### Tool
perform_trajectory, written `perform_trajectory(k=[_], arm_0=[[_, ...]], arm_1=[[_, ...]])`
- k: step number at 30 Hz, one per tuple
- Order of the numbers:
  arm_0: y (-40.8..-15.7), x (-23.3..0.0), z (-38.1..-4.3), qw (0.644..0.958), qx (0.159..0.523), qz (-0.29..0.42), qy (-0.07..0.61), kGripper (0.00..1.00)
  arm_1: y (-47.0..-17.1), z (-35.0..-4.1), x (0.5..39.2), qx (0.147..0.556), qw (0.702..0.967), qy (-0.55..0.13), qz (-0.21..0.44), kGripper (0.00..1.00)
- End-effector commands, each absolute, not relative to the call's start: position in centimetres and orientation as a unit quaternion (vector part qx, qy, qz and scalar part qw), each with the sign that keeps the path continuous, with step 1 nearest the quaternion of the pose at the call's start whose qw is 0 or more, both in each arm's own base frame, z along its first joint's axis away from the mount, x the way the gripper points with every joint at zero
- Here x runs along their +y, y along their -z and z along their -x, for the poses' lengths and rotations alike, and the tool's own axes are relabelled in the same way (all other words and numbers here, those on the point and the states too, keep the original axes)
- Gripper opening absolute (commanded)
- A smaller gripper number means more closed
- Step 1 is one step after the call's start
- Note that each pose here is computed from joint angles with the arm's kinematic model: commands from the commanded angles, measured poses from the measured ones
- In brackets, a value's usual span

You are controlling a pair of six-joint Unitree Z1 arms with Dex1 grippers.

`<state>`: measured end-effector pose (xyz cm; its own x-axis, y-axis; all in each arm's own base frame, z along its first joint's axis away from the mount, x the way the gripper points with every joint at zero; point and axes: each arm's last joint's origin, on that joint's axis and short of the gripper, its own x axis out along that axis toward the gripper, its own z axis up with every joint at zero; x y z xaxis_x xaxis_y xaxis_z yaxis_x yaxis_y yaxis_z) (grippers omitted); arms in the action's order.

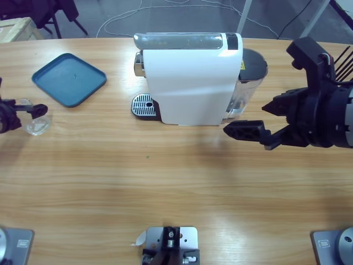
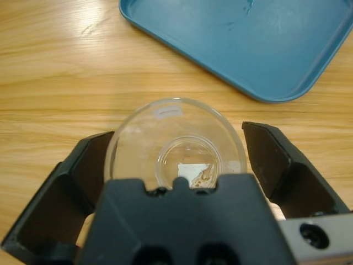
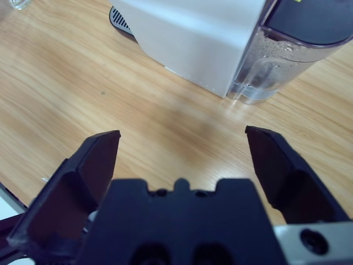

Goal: Pour coffee

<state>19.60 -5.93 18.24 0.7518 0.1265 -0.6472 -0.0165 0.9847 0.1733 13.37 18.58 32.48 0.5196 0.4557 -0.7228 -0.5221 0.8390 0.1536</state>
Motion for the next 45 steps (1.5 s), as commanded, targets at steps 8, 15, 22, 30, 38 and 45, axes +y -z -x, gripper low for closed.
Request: perform_trajectory(k=[8, 15, 22, 30, 38, 45], arm_0=[[-15.8, -5.5, -19.2, 0.921, 0.374, -0.094, -0.049, 0.559], [-17.5, -6.3, -18.8, 0.930, 0.339, -0.139, 0.011, 0.000], [-24.6, -8.6, -17.3, 0.905, 0.254, -0.159, 0.301, 0.000], [-25.9, -12.0, -20.9, 0.849, 0.253, -0.191, 0.423, 0.000], [-24.4, -16.1, -28.1, 0.809, 0.240, -0.206, 0.495, 0.000], [-21.5, -18.4, -28.2, 0.774, 0.259, -0.230, 0.530, 0.000]], arm_1=[[-30.6, -13.5, 19.3, 0.434, 0.853, -0.284, 0.053, 1.000], [-30.7, -13.5, 19.3, 0.431, 0.856, -0.282, 0.052, 1.000], [-34.2, -11.9, 16.9, 0.382, 0.861, -0.322, 0.091, 1.000], [-32.8, -8.5, 11.6, 0.382, 0.856, -0.323, 0.129, 1.000], [-32.5, -6.3, 7.7, 0.333, 0.880, -0.316, 0.118, 1.000], [-32.3, -6.7, 8.3, 0.342, 0.877, -0.314, 0.125, 1.000]])
